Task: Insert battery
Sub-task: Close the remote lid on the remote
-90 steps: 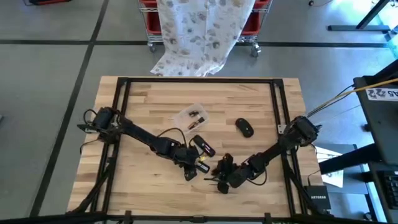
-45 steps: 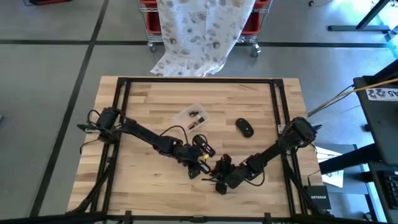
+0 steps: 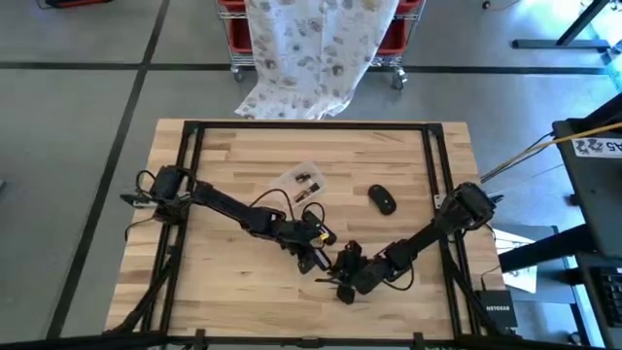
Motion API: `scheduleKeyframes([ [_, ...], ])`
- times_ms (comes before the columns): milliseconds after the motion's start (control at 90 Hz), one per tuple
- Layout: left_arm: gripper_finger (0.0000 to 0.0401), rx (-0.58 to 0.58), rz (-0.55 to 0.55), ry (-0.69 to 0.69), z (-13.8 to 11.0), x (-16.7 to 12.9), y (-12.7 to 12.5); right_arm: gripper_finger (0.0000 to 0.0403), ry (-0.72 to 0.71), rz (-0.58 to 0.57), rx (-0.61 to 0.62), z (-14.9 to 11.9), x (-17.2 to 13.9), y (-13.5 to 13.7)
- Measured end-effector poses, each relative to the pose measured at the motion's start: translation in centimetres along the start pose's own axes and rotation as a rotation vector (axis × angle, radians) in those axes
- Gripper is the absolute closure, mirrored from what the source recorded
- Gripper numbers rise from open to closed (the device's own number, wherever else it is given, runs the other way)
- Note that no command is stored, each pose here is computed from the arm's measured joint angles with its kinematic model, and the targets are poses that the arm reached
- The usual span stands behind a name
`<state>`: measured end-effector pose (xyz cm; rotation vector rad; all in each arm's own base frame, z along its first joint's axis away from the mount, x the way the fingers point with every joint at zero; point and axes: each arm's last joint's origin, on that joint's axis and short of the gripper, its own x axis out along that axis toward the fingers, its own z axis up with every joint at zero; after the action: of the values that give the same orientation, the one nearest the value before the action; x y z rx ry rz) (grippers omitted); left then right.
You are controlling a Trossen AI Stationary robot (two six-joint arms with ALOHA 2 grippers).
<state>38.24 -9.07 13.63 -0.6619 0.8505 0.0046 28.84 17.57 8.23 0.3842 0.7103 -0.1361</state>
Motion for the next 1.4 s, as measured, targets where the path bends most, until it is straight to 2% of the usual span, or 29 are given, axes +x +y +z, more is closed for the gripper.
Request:
scheduleKeyframes([
  [156, 0.0401, 0.007, -0.063, -0.035, 0.8, -0.9, -0.9, 0.0361, 0.067, -0.035, 0.016, 0.6, -1.3, -0.3],
  [378, 0.0400, -0.012, -0.091, -0.112, 2.7, -3.1, -1.2, 0.0361, 0.168, -0.052, 0.002, 2.2, -5.3, -0.5],
  [522, 0.0400, -0.034, -0.101, -0.153, 4.2, -3.4, 0.0, 0.0361, 0.194, -0.097, -0.038, 3.1, -7.7, -1.1],
  [656, 0.0400, -0.054, -0.060, -0.164, 5.5, -3.4, 2.4, 0.0361, 0.181, -0.170, -0.106, 3.6, -9.1, -1.8],
  [767, 0.0400, -0.068, -0.046, -0.134, 6.4, -3.3, 4.5, 0.0361, 0.188, -0.205, -0.142, 3.7, -9.7, -2.1],
  [911, 0.0400, -0.069, -0.067, -0.051, 6.6, -3.5, 5.9, 0.0361, 0.199, -0.222, -0.162, 3.6, -9.7, -2.3],
  [1156, 0.0401, -0.022, -0.117, -0.006, 6.4, -3.1, 6.2, 0.0361, 0.186, -0.262, -0.155, 3.7, -9.6, -2.9],
  [1400, 0.0401, -0.026, -0.076, 0.009, 5.5, -1.7, 6.3, 0.0361, 0.176, -0.273, -0.158, 3.7, -9.6, -2.9],
])
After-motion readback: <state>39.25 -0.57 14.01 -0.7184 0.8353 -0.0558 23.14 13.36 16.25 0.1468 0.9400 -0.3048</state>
